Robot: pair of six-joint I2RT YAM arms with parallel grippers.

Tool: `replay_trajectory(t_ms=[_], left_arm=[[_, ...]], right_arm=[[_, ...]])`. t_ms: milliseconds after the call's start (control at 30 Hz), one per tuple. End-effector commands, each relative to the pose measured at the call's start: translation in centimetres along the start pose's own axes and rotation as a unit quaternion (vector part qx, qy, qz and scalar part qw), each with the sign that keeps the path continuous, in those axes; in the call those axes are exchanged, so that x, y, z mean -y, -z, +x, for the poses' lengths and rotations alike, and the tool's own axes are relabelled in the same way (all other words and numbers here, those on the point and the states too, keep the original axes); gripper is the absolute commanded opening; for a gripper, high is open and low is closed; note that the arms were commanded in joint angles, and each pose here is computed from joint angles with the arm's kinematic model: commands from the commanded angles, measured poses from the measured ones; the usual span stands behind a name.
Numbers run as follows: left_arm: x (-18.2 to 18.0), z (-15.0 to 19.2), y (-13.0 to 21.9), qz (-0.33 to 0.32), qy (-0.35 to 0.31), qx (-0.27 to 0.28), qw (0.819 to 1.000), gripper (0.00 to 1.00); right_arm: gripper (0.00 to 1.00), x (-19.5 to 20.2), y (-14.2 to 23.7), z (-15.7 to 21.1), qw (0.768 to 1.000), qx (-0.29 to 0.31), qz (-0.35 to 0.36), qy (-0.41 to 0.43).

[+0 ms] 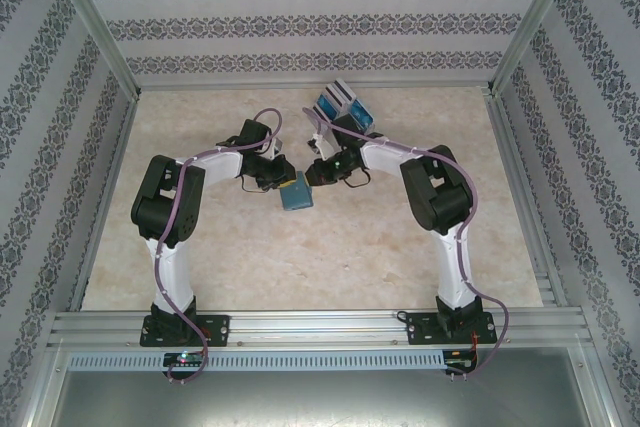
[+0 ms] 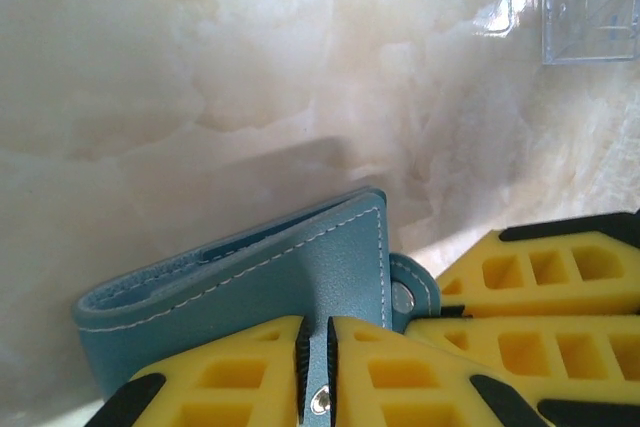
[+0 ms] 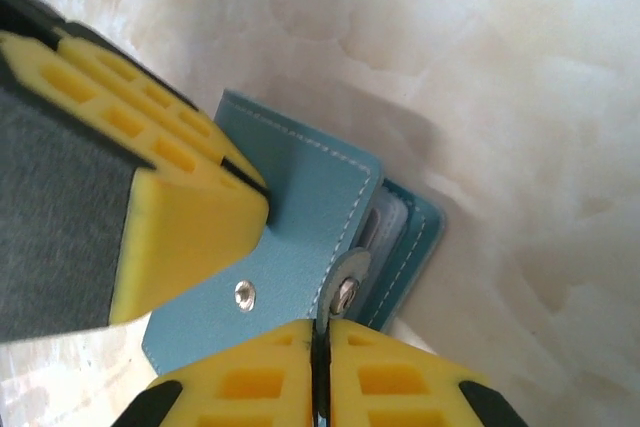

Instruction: Put the credit cards into the card holder

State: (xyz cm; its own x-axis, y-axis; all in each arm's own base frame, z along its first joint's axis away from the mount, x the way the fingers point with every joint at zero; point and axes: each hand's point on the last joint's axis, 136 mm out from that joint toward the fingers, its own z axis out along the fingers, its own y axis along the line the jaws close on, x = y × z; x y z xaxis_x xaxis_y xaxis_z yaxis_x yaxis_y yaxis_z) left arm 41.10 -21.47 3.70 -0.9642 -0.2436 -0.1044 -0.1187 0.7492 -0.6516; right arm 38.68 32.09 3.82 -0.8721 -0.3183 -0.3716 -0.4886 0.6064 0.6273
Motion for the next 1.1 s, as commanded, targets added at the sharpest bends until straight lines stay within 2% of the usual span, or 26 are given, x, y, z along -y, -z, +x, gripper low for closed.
replay_trajectory(t_ms=[0, 367, 600, 1067], left_arm=[[-2.3, 0.7, -1.1, -0.036, 0.011, -0.017, 0.999, 0.17], [-2.6, 0.8, -1.2, -0.041, 0.009, -0.019, 0.999, 0.16], [-3.3, 0.7, -1.2, -0.048, 0.008, -0.02, 0.999, 0.16], [-4.2, 0.6, -0.9, -0.047, 0.01, -0.018, 0.999, 0.14]], right_arm=[[0.12, -2.2, 2.3, -0.9, 0.998, 0.036, -0.031, 0.039], [0.09, -4.6, 2.3, 0.0, 0.989, 0.061, -0.124, 0.06], [0.08, -4.9, 3.3, 0.1, 0.985, 0.073, -0.144, 0.063], [0.07, -5.9, 3.5, 1.1, 0.978, 0.055, -0.189, 0.064]])
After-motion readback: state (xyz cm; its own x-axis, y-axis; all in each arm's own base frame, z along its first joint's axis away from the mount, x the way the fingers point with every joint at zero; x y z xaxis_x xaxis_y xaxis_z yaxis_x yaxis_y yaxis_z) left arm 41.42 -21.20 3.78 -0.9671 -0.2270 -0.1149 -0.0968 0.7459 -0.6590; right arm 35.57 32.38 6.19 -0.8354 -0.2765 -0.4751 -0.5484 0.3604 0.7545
